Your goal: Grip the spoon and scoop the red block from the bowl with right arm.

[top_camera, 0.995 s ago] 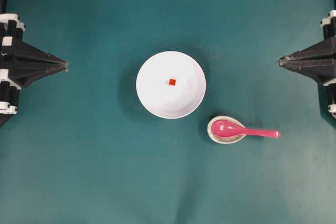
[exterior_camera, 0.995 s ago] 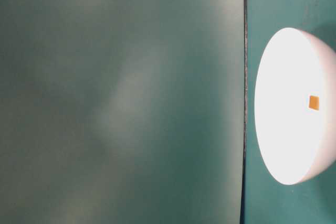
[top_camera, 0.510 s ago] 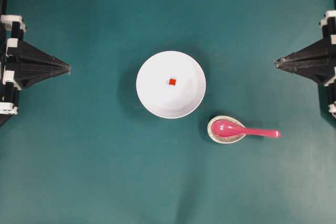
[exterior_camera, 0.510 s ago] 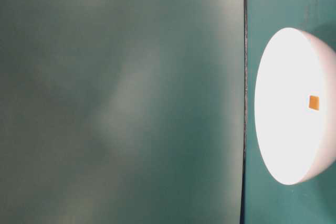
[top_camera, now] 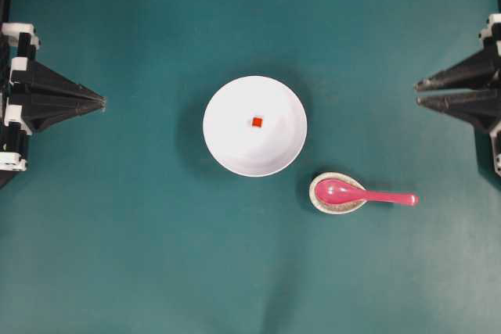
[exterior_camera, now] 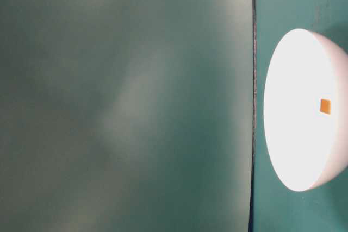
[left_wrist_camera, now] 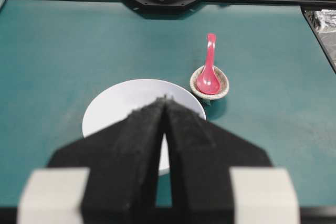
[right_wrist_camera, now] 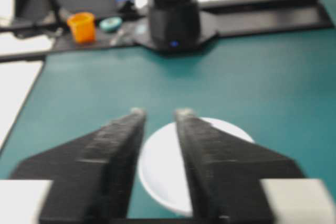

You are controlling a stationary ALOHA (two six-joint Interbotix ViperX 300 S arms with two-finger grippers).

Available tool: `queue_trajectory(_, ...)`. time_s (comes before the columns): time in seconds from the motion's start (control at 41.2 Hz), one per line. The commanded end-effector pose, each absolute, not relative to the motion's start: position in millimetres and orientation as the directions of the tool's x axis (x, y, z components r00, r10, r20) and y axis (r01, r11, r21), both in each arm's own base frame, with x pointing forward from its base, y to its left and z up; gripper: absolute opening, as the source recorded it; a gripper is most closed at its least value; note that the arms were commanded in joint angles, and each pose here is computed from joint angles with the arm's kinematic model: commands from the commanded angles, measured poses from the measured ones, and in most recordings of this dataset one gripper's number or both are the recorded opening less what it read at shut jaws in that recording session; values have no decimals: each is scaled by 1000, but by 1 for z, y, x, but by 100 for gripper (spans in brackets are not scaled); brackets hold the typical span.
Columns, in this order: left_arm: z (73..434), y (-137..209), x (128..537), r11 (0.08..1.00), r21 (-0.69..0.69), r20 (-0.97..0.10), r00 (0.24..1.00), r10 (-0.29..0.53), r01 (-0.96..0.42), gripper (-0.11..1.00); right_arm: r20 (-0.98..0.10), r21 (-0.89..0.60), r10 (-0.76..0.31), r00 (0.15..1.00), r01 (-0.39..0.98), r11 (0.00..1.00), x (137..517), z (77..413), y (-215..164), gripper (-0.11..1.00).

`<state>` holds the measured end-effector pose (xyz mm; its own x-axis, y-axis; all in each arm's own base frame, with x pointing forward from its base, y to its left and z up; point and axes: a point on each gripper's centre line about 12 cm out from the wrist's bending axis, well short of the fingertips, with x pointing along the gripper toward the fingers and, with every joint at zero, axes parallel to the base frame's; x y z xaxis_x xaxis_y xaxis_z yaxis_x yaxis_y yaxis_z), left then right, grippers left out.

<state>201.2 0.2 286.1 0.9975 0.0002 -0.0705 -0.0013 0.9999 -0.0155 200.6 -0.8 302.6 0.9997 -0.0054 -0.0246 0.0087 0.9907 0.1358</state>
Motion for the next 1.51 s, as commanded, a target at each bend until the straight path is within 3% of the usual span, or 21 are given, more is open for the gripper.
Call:
queue_trajectory(0.0, 296, 0, 204, 1000, -15, -46, 999, 0, -1, 0, -8, 156, -1, 1000, 2, 988, 203, 313, 0, 44)
queue_trajectory(0.097, 296, 0, 204, 1000, -15, -46, 999, 0, -1, 0, -57, 158, 14, 998, -5, 987, 205, 304, 3, 53)
queue_trajectory(0.534, 296, 0, 204, 998, -61, -46, 999, 0, -3, 0, -327, 329, 211, 921, -98, 939, 205, 195, 52, 51)
queue_trajectory(0.801, 295, 0, 204, 997, -83, -52, 999, 0, -4, 0, -417, 400, 209, 885, -28, 916, 198, 140, 69, 51)
queue_trajectory(1.044, 295, 0, 204, 996, -84, -51, 999, 0, -4, 0, -460, 383, 163, 873, 29, 923, 202, 115, 76, 51)
queue_trajectory(1.481, 293, 0, 204, 996, -84, -64, 998, 0, -6, 0, -491, 331, 129, 862, 48, 942, 202, 101, 74, 51)
